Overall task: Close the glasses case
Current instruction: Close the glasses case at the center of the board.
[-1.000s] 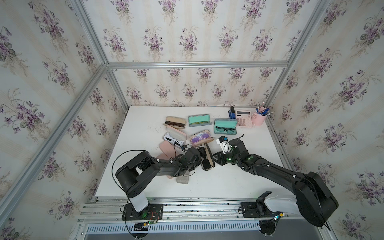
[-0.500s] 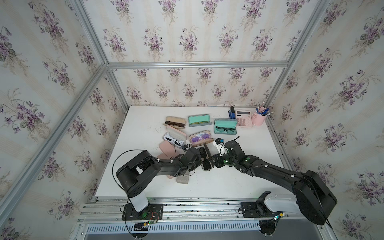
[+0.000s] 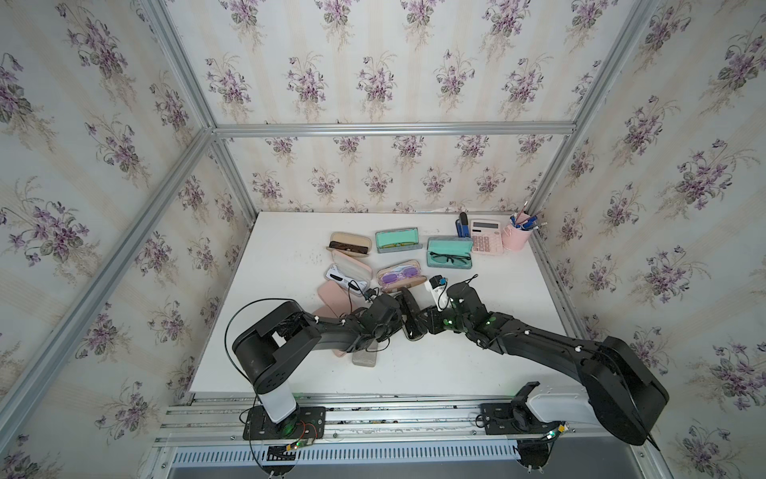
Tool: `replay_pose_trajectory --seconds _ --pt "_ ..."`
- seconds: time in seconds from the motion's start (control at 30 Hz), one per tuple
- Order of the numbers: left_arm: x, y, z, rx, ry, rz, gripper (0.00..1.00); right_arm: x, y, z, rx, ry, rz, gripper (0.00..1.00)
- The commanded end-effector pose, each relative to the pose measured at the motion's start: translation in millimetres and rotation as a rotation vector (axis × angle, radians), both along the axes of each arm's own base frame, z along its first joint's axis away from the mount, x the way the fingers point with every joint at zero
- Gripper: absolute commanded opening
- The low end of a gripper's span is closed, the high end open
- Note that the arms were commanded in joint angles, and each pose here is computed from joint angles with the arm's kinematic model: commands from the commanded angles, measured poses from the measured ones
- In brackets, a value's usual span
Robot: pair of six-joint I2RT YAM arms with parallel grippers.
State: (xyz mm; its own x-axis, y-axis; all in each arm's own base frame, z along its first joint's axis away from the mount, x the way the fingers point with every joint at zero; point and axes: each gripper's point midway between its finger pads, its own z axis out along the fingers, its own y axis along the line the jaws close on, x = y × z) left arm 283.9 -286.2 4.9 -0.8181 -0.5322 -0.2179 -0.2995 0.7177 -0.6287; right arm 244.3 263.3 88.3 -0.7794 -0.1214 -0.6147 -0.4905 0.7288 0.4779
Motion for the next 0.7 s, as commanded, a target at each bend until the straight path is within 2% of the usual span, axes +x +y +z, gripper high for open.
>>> replay_pose_trajectory --seconds 0.0,0.67 --pt "-42.3 44.4 -52.4 0.211 0.199 -0.015 0.1 -5.0 -2.0 -11.5 -0.036 0.028 0.0 0.19" --pt "-40.4 41.4 -49.5 0.211 0.193 -0.027 0.09 -7.8 4.2 -17.8 -0.033 0.046 0.026 0.18"
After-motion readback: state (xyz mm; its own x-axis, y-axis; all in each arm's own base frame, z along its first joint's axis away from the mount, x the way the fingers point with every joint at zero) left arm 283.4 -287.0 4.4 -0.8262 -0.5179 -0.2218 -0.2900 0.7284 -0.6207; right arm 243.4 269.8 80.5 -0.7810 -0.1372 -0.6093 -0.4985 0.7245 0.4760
